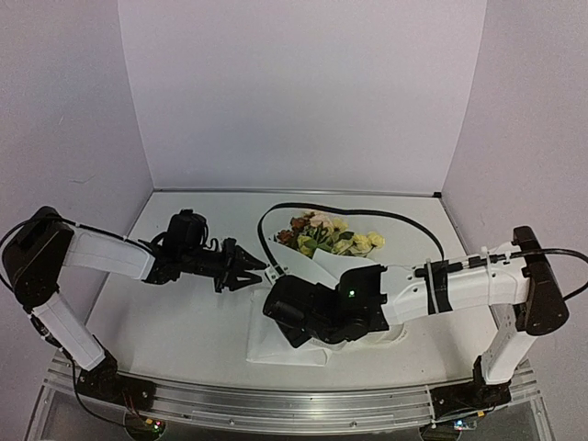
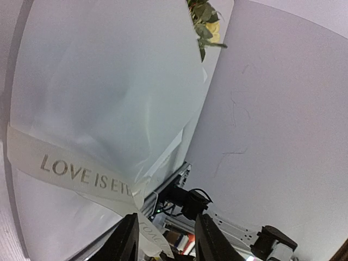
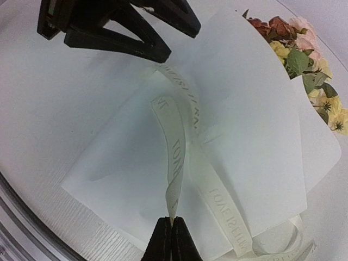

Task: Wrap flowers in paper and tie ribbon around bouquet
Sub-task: Cross the ribbon over the folded bouquet.

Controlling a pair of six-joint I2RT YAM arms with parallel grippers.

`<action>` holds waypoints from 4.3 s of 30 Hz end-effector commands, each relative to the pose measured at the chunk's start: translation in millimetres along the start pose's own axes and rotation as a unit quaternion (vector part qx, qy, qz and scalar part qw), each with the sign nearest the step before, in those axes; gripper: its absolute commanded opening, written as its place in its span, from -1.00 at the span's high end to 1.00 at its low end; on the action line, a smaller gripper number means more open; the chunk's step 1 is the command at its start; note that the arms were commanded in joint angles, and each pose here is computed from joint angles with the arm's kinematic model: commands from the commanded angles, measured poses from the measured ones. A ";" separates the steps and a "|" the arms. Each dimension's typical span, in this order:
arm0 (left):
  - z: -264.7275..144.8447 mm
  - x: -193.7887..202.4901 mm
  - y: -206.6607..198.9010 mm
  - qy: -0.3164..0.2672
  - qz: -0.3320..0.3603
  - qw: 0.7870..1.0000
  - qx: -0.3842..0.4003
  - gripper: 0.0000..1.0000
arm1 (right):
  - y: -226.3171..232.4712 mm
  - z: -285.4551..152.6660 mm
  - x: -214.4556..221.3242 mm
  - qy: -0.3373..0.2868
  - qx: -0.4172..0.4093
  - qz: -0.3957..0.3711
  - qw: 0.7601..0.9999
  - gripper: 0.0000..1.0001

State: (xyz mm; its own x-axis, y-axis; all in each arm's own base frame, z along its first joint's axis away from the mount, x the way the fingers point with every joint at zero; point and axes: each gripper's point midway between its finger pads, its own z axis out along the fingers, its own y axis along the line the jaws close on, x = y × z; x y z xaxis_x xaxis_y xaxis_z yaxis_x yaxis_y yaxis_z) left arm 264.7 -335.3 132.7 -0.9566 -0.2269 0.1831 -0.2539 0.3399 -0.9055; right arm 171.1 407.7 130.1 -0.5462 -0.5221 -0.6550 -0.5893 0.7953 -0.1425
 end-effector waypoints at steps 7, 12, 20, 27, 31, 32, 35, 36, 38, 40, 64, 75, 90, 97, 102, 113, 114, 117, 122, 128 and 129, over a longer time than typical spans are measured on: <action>-17.9 -29.7 39.1 -0.015 0.248 0.939 -0.237 0.25 | -15.0 -19.6 -15.9 -0.017 -0.002 0.088 0.996 1.00; -9.5 -21.2 35.7 -0.017 0.380 0.880 -0.284 0.06 | -25.6 -20.4 -9.7 -0.002 -0.012 0.159 0.987 1.00; 9.7 -13.9 33.2 -0.008 0.485 0.815 -0.318 -0.07 | -23.2 -19.6 -2.8 0.020 -0.033 0.207 0.978 1.00; 15.0 -21.9 35.0 0.004 0.537 0.767 -0.351 -0.08 | -19.0 -24.7 0.1 0.028 -0.055 0.223 0.973 1.00; 24.8 -12.8 30.3 0.030 0.553 0.768 -0.323 -0.07 | -14.9 -24.9 1.8 0.036 -0.065 0.230 0.970 1.00; 26.9 -9.9 28.8 0.038 0.557 0.768 -0.314 -0.08 | -15.3 -24.8 2.3 0.036 -0.064 0.231 0.970 1.00; 31.0 0.5 25.2 0.062 0.566 0.770 -0.289 -0.09 | -18.4 -24.5 3.4 0.036 -0.060 0.242 0.968 1.00; 31.4 2.9 24.1 0.067 0.568 0.770 -0.283 -0.10 | -20.3 -24.0 4.3 0.037 -0.059 0.250 0.966 1.00; 32.9 8.2 22.3 0.077 0.570 0.772 -0.270 -0.11 | -23.8 -22.1 7.1 0.041 -0.055 0.260 0.963 1.00; 34.7 9.5 22.4 0.082 0.571 0.772 -0.267 -0.12 | -25.7 -21.2 8.1 0.041 -0.053 0.265 0.962 1.00; 58.8 3.0 16.8 0.077 0.573 0.779 -0.242 0.72 | -33.1 -6.4 11.2 0.047 -0.048 0.326 0.943 1.00; 43.2 4.9 -9.7 0.031 0.582 0.782 -0.221 0.99 | -59.9 3.5 8.1 0.004 -0.016 0.400 0.917 1.00; 31.2 22.8 6.0 0.052 0.600 0.752 -0.267 0.05 | -65.8 4.4 23.2 0.005 -0.015 0.431 0.902 1.00; 34.4 19.6 24.2 0.057 0.601 0.737 -0.305 0.05 | -64.4 6.3 25.5 0.007 -0.018 0.429 0.903 1.00; 42.9 6.3 22.7 0.037 0.607 0.725 -0.322 0.03 | -64.4 6.0 25.2 0.005 -0.020 0.428 0.904 1.00; 59.9 -3.5 12.2 0.019 0.623 0.718 -0.309 0.18 | -59.8 7.6 20.5 0.003 -0.028 0.429 0.903 1.00; 60.8 -5.8 12.4 0.014 0.623 0.717 -0.312 0.25 | -59.1 7.6 19.5 0.003 -0.029 0.429 0.903 1.00; 61.3 -13.1 11.3 -0.004 0.624 0.713 -0.320 0.55 | -58.2 7.6 17.3 0.002 -0.031 0.430 0.902 1.00; 60.4 -11.1 2.8 -0.011 0.626 0.716 -0.309 0.97 | -57.8 5.3 8.0 -0.014 -0.037 0.433 0.901 1.00; 58.3 -0.4 -13.3 0.001 0.618 0.735 -0.278 1.00 | -60.7 -6.0 -14.9 -0.079 -0.017 0.384 0.920 1.00; 57.8 1.9 -14.8 0.006 0.615 0.740 -0.273 1.00 | -61.5 -9.7 -19.1 -0.095 -0.013 0.377 0.921 1.00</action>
State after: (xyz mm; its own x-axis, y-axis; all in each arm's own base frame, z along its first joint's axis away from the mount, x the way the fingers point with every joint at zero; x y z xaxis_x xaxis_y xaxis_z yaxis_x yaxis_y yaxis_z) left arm 269.9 -376.4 82.1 -0.5248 0.6322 -0.5700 0.7860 0.6170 -0.0394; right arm 201.1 354.2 117.3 -0.7990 0.2324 -0.5546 -0.0231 0.9098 0.4144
